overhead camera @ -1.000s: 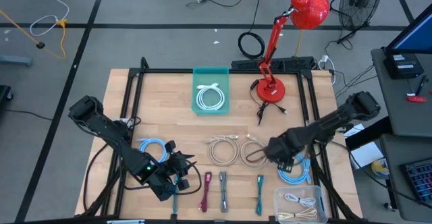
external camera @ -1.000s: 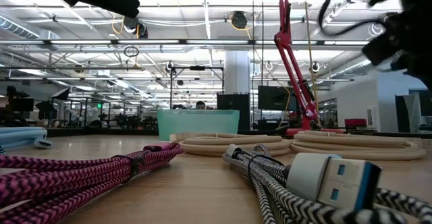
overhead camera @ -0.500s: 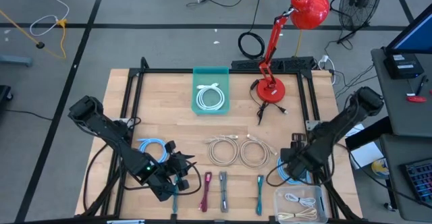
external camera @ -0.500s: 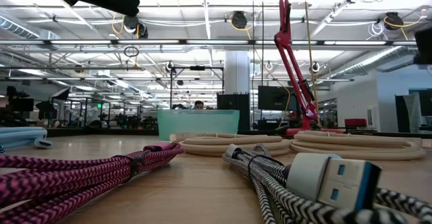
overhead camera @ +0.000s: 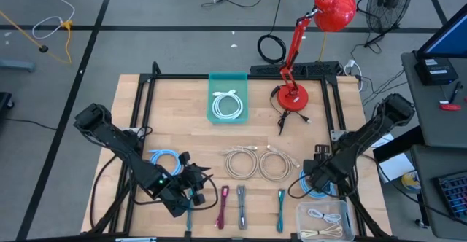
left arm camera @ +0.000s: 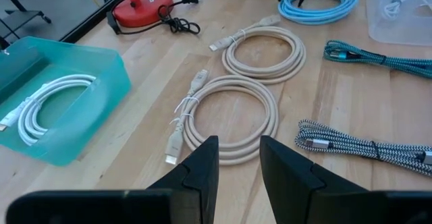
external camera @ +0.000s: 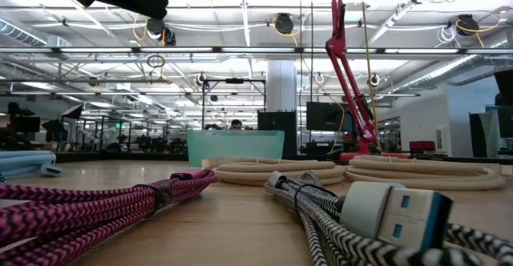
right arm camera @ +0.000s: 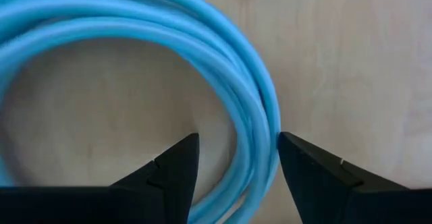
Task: Pick & Place USB Port
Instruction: Put the right blue HDMI cable into the green bin
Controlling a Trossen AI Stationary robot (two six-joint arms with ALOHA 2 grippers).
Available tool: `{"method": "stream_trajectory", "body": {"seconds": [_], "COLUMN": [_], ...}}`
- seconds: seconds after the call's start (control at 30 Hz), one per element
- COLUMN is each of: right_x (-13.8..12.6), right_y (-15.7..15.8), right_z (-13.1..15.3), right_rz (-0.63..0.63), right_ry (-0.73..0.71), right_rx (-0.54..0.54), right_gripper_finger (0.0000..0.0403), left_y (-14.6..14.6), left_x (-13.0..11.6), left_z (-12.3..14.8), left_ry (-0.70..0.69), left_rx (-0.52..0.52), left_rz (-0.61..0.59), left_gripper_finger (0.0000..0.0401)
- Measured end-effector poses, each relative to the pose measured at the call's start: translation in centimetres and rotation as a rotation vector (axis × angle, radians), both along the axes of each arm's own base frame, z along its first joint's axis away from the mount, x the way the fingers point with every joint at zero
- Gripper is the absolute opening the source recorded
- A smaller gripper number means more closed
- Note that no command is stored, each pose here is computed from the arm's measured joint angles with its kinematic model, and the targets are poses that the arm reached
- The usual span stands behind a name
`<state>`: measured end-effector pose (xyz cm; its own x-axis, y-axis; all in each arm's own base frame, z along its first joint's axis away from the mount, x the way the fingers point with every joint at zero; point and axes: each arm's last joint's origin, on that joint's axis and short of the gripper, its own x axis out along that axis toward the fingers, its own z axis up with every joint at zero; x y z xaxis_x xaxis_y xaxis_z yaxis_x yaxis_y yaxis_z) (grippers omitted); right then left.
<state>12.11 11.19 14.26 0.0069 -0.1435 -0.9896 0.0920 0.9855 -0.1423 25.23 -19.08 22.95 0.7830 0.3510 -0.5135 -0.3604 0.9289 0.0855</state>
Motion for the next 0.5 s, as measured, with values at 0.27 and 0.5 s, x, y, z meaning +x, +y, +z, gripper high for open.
{"method": "stream_trajectory", "body": {"seconds": [0.27, 0.5], "right_x": [-0.35, -0.48], "right_y": [-0.56, -0.61], "right_z": [-0.52, -0.54], "right_rz": [-0.116, -0.187], "right_ry": [0.011, 0.027], "right_rx": [-0.019, -0.016], "right_gripper_finger": [0.0157, 0.0041], "left_y": [-0.02, -0.03], "left_x": [-0.01, -0.01], "left_z": [-0.01, -0.01], "left_ry": [0.001, 0.001], "left_rx": [0.002, 0.001], "left_rz": [-0.002, -0.002], "left_gripper_finger": [0.0113, 0.0113]}}
